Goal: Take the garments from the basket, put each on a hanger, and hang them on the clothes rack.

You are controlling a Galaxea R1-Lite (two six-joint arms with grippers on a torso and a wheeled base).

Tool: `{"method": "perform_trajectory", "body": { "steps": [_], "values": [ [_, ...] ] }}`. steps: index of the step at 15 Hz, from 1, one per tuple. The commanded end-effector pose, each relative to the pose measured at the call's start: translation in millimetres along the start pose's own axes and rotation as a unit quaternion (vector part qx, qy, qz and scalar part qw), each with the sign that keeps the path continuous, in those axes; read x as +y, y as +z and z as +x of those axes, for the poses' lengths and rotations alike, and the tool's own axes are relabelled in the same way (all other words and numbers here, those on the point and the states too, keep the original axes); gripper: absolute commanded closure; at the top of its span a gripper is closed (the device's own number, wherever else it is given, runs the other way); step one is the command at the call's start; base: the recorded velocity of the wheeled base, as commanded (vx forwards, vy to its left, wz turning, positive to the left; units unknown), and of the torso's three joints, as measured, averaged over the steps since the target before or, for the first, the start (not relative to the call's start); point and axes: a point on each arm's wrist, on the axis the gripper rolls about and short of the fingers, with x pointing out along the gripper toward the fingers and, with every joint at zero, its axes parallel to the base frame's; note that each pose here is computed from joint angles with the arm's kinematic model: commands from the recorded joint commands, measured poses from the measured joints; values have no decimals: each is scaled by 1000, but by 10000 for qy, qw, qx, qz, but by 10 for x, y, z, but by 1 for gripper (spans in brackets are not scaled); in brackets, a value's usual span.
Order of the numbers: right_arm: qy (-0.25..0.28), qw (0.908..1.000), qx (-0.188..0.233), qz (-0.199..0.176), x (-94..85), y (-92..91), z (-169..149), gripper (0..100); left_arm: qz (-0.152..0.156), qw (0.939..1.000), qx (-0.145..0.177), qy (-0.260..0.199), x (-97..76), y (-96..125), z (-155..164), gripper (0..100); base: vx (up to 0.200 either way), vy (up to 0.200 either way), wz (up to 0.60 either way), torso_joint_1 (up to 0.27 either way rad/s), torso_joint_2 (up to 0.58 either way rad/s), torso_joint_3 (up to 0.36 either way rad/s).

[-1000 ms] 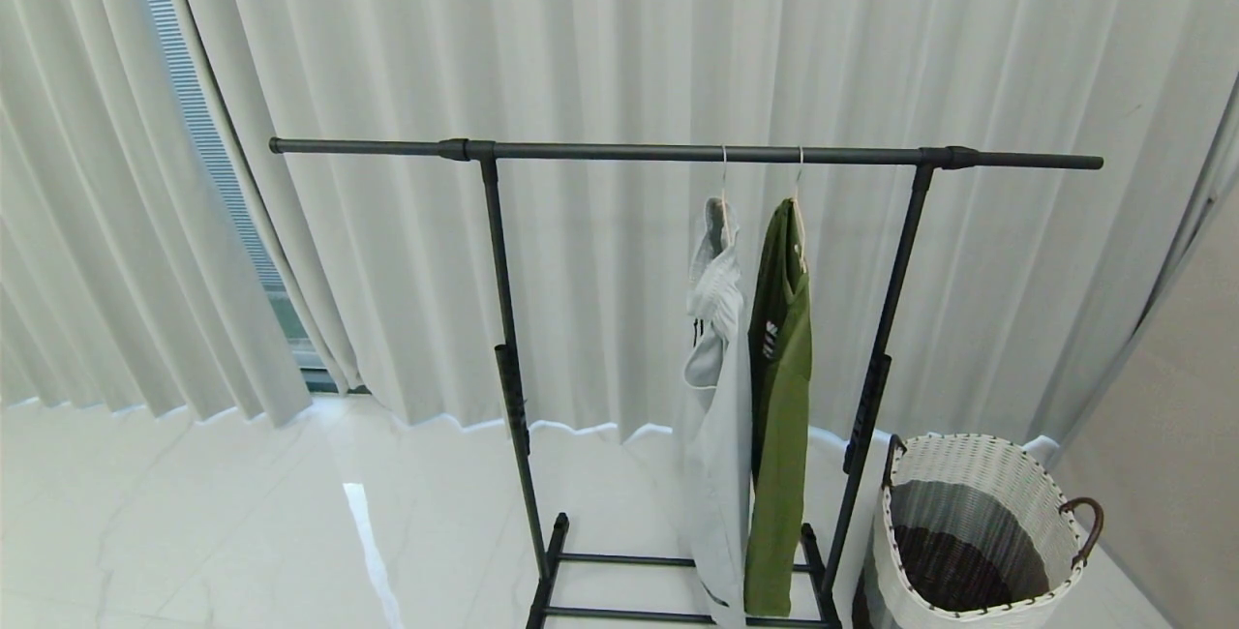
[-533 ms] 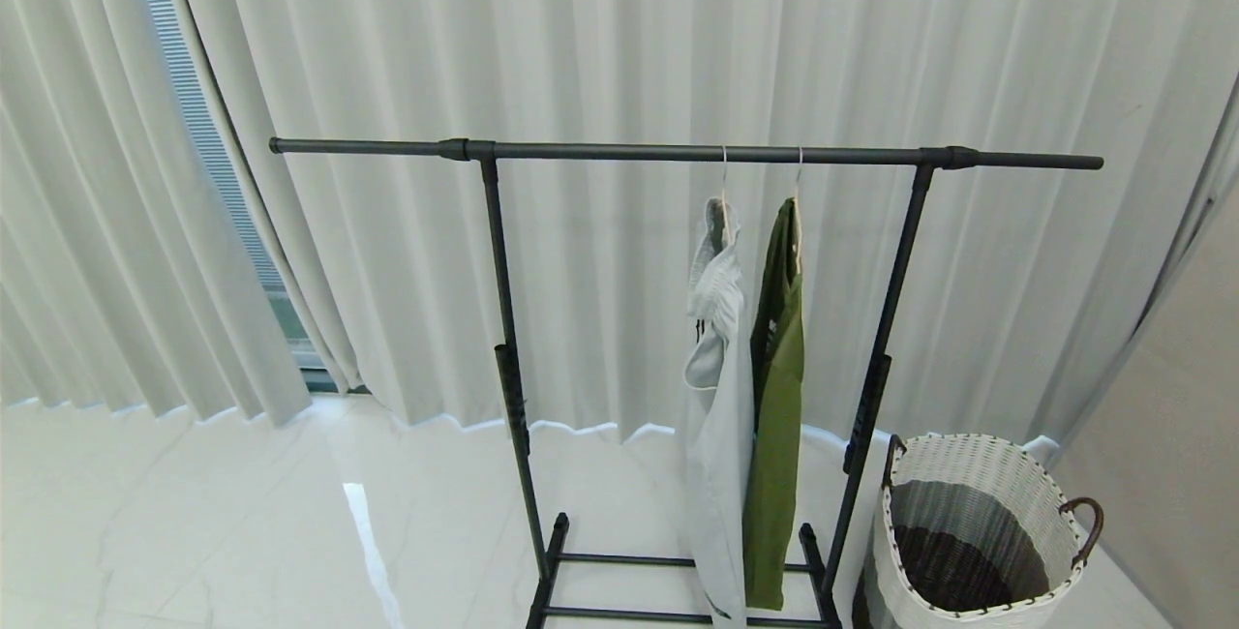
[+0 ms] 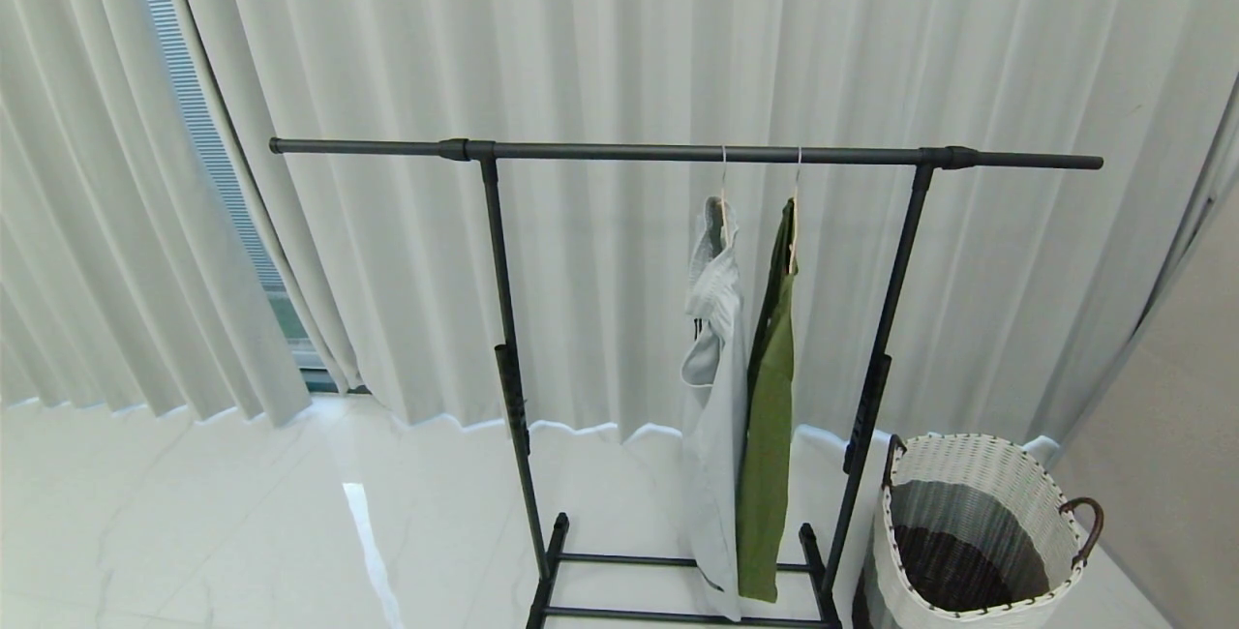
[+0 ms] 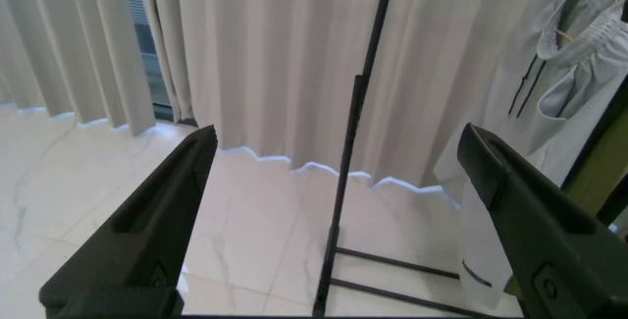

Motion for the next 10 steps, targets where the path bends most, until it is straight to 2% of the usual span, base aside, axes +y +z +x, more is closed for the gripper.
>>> {"method": "perform_trajectory", "body": {
  "steps": [1, 10],
  "values": [
    [-23, 10000, -47, 28, 1, -2, -7, 0, -2, 10000, -5, 1, 0, 1, 0, 0, 0, 0, 0, 0, 0, 0],
    [-23, 10000, -47, 28, 1, -2, -7, 0, -2, 10000, -5, 1, 0, 1, 0, 0, 0, 0, 0, 0, 0, 0]
  ]
}}
